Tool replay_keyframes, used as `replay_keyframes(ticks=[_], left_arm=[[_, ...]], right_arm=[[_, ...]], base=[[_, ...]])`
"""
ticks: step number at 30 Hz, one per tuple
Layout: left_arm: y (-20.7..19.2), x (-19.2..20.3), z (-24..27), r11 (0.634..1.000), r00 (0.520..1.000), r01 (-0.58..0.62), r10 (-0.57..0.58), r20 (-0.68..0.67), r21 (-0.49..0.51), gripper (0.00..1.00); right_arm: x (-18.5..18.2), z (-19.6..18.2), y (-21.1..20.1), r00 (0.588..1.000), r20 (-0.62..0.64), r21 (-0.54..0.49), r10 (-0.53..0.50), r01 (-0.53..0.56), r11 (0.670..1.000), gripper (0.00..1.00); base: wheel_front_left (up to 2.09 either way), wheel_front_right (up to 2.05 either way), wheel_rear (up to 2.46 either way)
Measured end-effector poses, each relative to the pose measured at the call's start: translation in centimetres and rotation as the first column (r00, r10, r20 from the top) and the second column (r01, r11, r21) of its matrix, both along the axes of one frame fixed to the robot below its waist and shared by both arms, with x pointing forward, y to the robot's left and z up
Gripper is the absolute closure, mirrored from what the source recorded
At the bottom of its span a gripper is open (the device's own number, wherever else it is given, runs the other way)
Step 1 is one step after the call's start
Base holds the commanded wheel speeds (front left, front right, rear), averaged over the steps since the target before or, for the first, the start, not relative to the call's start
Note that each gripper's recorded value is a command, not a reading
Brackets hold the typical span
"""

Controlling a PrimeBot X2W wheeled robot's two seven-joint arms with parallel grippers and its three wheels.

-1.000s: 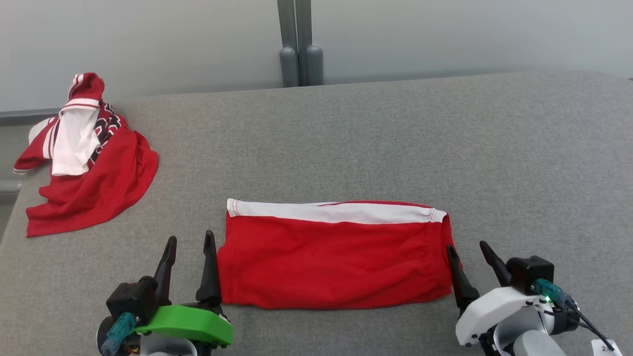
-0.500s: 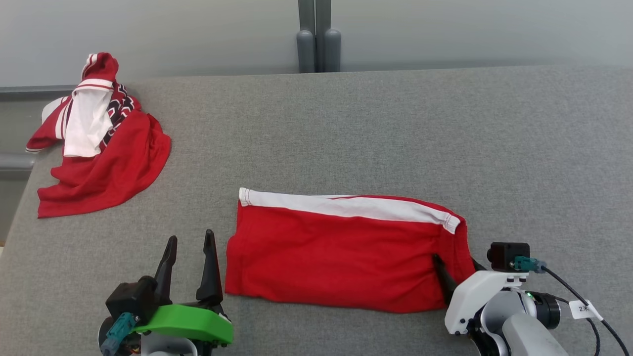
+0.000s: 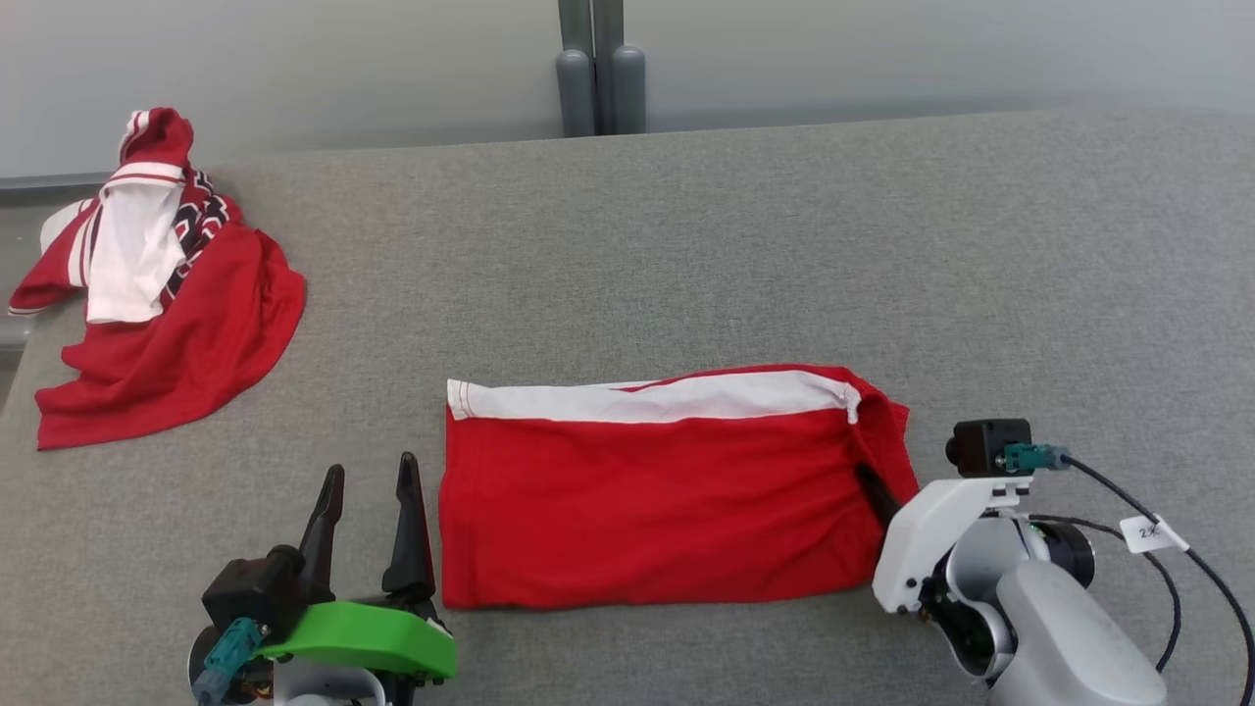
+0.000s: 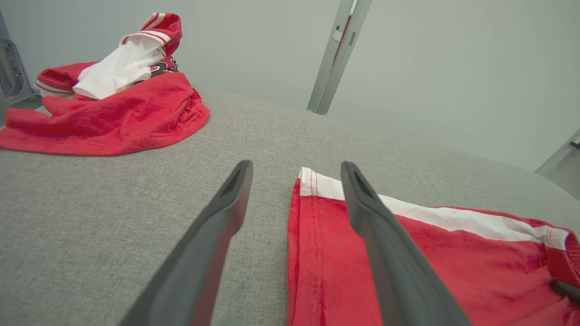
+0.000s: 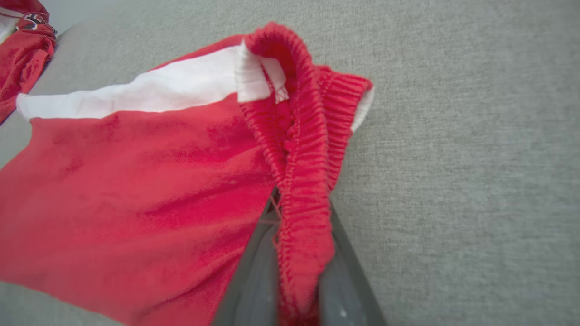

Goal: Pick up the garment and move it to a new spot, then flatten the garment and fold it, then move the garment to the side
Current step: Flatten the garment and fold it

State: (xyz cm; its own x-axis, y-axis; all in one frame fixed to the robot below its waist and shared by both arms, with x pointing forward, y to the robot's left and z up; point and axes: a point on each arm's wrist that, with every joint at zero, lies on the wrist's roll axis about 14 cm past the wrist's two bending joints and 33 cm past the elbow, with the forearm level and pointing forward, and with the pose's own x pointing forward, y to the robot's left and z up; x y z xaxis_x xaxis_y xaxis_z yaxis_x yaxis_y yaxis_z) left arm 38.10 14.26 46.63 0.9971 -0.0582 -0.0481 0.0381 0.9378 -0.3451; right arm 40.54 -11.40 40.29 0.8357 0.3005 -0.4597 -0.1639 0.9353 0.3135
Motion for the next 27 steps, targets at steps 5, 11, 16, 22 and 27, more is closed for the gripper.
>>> replay_keyframes(ticks=[5, 11, 16, 22, 27], left_arm=[[-1.2, 0.4, -0.1, 0.999, 0.999, 0.039, -0.039, 0.001, -0.005, 0.0], [-2.9, 0.8, -0.2, 0.996, 0.996, 0.086, -0.086, -0.003, -0.016, 0.0], [-3.6, 1.1, -0.4, 0.994, 0.994, 0.107, -0.107, -0.008, -0.02, 0.0], [-3.9, 1.2, -0.5, 0.993, 0.993, 0.116, -0.116, -0.01, -0.021, 0.0], [-3.8, 1.2, -0.4, 0.993, 0.994, 0.113, -0.114, -0.006, -0.019, 0.0]], right_arm=[[0.7, 1.6, -3.2, 1.0, 0.015, -0.045, -0.006, 0.007, 0.999, 1.0], [0.8, 3.3, -11.0, 0.996, 0.016, -0.159, -0.093, 0.095, 0.983, 1.0], [0.8, 4.3, -13.8, 0.989, 0.023, -0.179, -0.146, 0.148, 0.973, 1.0], [1.1, 5.6, -9.4, 0.995, 0.041, -0.032, -0.092, 0.093, 0.995, 1.0], [1.2, 7.4, -4.1, 0.997, 0.083, 0.083, 0.009, -0.016, 0.996, 1.0]], base=[[0.0, 0.0, 0.0], [0.0, 0.0, 0.0], [0.0, 0.0, 0.0], [0.0, 0.0, 0.0], [0.0, 0.0, 0.0]])
